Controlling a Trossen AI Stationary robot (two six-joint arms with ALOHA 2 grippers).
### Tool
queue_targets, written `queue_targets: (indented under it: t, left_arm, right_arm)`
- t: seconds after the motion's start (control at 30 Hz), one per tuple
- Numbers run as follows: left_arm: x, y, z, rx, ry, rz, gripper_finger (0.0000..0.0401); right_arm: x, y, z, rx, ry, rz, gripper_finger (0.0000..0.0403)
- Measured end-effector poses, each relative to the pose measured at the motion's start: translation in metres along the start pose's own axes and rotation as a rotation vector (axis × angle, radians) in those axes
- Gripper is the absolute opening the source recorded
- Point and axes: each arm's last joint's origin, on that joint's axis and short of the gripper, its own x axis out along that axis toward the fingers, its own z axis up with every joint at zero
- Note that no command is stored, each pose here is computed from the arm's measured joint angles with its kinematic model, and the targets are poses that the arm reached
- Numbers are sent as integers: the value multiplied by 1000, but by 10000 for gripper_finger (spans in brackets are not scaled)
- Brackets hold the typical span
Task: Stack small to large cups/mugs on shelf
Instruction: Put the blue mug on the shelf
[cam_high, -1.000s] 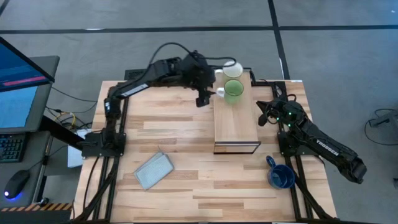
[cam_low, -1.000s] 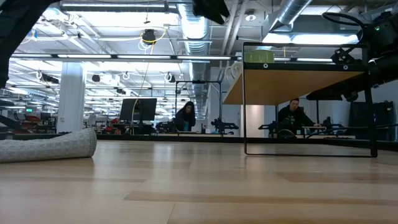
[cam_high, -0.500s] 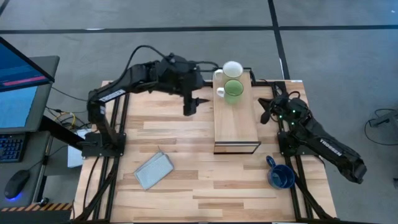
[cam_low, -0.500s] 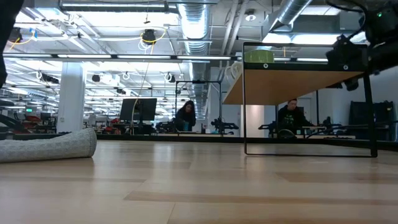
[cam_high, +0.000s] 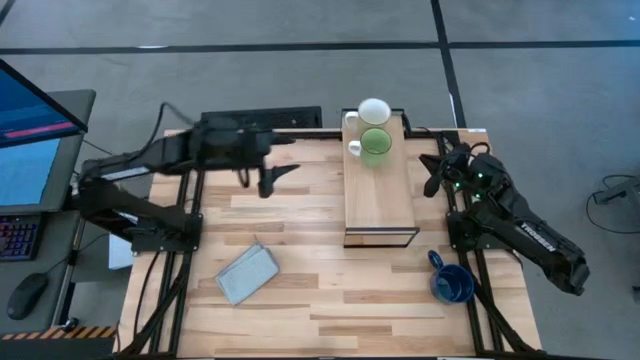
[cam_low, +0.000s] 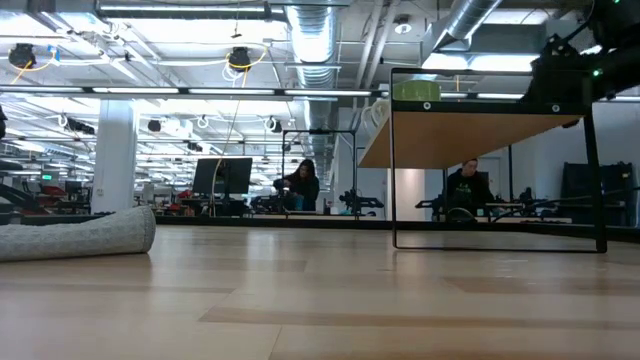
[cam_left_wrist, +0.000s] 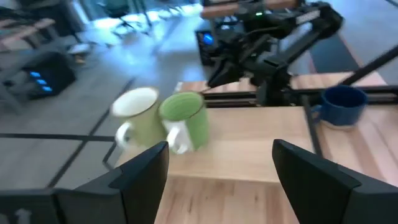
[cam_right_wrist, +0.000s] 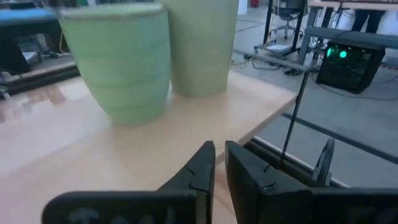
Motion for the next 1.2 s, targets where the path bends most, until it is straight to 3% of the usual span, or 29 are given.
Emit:
queue_targets:
  t: [0.27, 0.47, 0.6, 0.97, 1.2]
  left_arm:
    - [-36, -7, -95, -33, -127, 105, 277]
    - [-59, -7, -155, -107, -269, 348, 277]
    - [-68, -7, -188, -139, -270, 505, 277]
    - [-71, -16, -257, -196, -260, 521, 277]
    - [-68, -18, -289, -236, -237, 635, 277]
  right_arm:
    - [-5, 2, 11, -5, -35, 77, 60]
    - [-5, 2, 10, -4, -29, 75, 60]
    - [-5, 2, 10, -4, -29, 75, 60]
    - [-5, 2, 10, -4, -30, 75, 60]
    - [-5, 2, 10, -4, -30, 75, 60]
